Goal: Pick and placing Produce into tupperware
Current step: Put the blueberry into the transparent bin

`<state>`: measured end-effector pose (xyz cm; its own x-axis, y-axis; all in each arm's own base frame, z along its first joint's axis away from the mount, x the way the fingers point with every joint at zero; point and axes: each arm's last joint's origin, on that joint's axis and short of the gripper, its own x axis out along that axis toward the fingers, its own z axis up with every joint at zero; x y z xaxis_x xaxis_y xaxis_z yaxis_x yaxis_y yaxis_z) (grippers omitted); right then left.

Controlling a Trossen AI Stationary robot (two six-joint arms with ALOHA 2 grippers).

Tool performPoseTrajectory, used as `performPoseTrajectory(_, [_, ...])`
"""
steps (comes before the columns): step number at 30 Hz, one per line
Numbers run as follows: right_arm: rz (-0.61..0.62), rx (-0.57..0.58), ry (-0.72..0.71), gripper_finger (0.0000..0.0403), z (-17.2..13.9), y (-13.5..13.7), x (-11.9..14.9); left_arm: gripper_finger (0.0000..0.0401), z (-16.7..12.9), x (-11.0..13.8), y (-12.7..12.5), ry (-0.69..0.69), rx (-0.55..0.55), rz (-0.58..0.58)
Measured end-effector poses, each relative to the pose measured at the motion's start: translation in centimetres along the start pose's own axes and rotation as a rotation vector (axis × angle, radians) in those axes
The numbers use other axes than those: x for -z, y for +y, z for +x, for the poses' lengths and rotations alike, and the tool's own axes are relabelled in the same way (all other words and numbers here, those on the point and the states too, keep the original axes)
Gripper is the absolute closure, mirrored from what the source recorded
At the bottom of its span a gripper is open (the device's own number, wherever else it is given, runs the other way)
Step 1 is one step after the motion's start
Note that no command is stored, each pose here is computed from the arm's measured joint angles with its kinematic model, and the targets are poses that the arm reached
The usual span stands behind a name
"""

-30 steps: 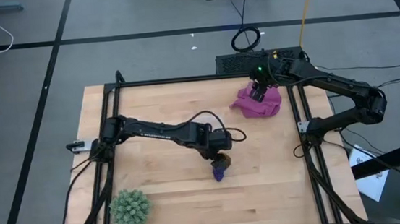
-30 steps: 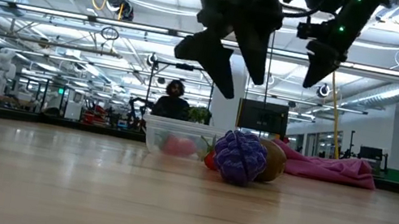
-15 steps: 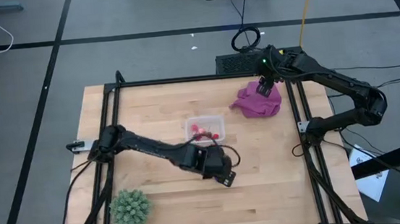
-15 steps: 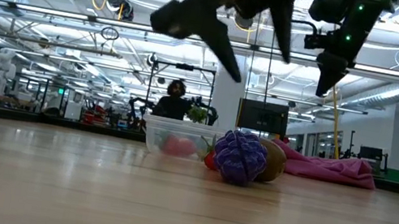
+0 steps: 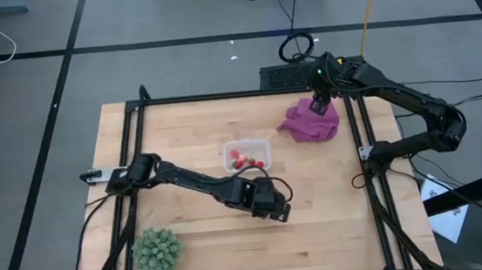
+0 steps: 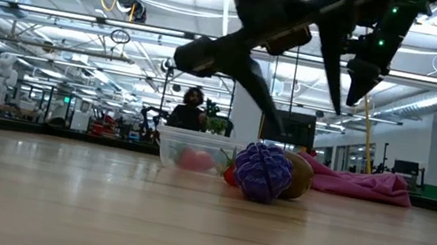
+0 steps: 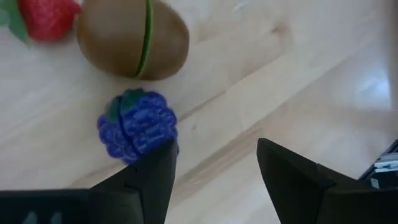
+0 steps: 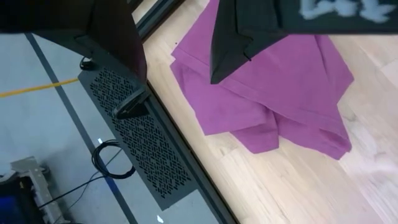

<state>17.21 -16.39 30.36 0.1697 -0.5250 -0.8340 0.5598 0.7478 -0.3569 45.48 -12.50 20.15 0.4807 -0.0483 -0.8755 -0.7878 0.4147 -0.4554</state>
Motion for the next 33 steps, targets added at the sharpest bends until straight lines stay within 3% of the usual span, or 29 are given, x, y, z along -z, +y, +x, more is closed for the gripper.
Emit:
performPoseTrajectory(10, [0.005, 0.004, -0.016, 0.0234, 0.0, 0.0, -0.2, 0.0174, -0.2, 0.2, 1.3, -0.006, -0.141, -0.031])
performPoseTrajectory(33, [0.016, 0.006, -0.029, 0.0234, 0.0, -0.1, -0.3, 0.0174, 0.3, -0.1, 1.6, -0.049, -0.166, -0.026])
